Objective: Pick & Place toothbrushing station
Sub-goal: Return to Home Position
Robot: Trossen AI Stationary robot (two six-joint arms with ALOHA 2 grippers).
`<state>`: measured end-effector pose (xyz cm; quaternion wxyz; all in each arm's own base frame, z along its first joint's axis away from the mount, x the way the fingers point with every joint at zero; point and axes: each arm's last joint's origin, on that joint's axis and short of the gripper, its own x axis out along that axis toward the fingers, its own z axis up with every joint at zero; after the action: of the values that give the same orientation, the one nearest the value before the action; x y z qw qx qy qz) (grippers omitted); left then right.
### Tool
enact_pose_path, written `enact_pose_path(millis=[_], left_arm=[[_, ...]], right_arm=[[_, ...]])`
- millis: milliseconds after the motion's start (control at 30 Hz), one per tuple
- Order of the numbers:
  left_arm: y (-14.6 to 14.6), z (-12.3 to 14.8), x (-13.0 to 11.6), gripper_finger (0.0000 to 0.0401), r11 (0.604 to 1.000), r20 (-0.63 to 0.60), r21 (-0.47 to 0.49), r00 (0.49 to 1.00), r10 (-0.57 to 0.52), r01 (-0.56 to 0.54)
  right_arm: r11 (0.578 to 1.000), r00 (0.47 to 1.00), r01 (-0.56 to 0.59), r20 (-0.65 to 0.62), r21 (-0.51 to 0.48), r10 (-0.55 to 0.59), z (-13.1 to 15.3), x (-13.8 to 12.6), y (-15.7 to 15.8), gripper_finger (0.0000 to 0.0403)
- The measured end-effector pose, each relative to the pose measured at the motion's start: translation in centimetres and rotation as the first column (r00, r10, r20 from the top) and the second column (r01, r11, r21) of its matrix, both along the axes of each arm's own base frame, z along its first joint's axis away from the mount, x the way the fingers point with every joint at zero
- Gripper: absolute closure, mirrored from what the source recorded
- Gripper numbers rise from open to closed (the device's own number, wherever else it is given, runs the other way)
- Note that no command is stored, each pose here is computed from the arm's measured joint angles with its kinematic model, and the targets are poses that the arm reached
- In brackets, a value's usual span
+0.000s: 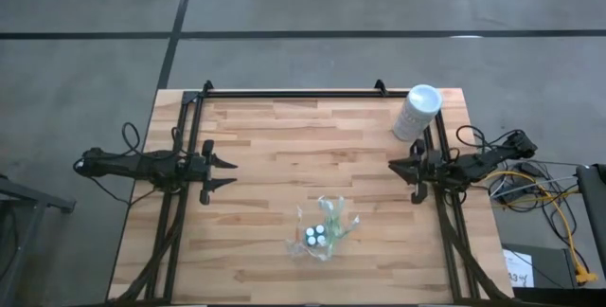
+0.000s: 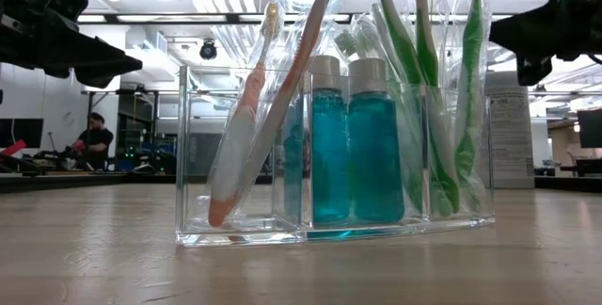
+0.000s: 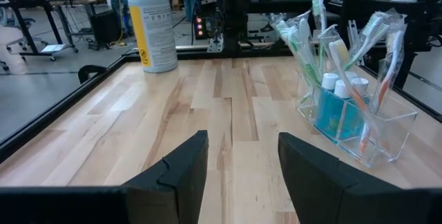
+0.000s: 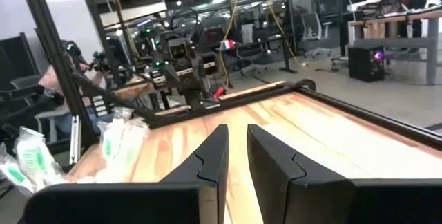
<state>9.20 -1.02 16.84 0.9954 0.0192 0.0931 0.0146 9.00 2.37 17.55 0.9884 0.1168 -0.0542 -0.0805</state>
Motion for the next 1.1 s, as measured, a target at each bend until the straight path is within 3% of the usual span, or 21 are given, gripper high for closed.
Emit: enact_pose_path(millis=[367,667,1100], left_arm=[[0.00,0.00,0.00,0.0220,1.000,0.000,0.000,1.000,0.000,0.000],[0.00,0.00,0.00,0.0220,1.000,0.000,0.000,1.000,0.000,0.000],[0.00,0.00,0.00,0.0220,1.000,0.000,0.000,1.000,0.000,0.000]], right_arm=[[0.989,0.988,0.145,-0.050,-0.026,-0.146,-0.41,0.00,-0.38,0.0351],[0.988,0.987,0.147,-0.053,-0.038,-0.149,-0.42,0.01,-0.37,0.0351],[0.952,0.980,0.146,-0.090,-0.268,-0.176,-0.42,0.01,-0.38,0.0351]])
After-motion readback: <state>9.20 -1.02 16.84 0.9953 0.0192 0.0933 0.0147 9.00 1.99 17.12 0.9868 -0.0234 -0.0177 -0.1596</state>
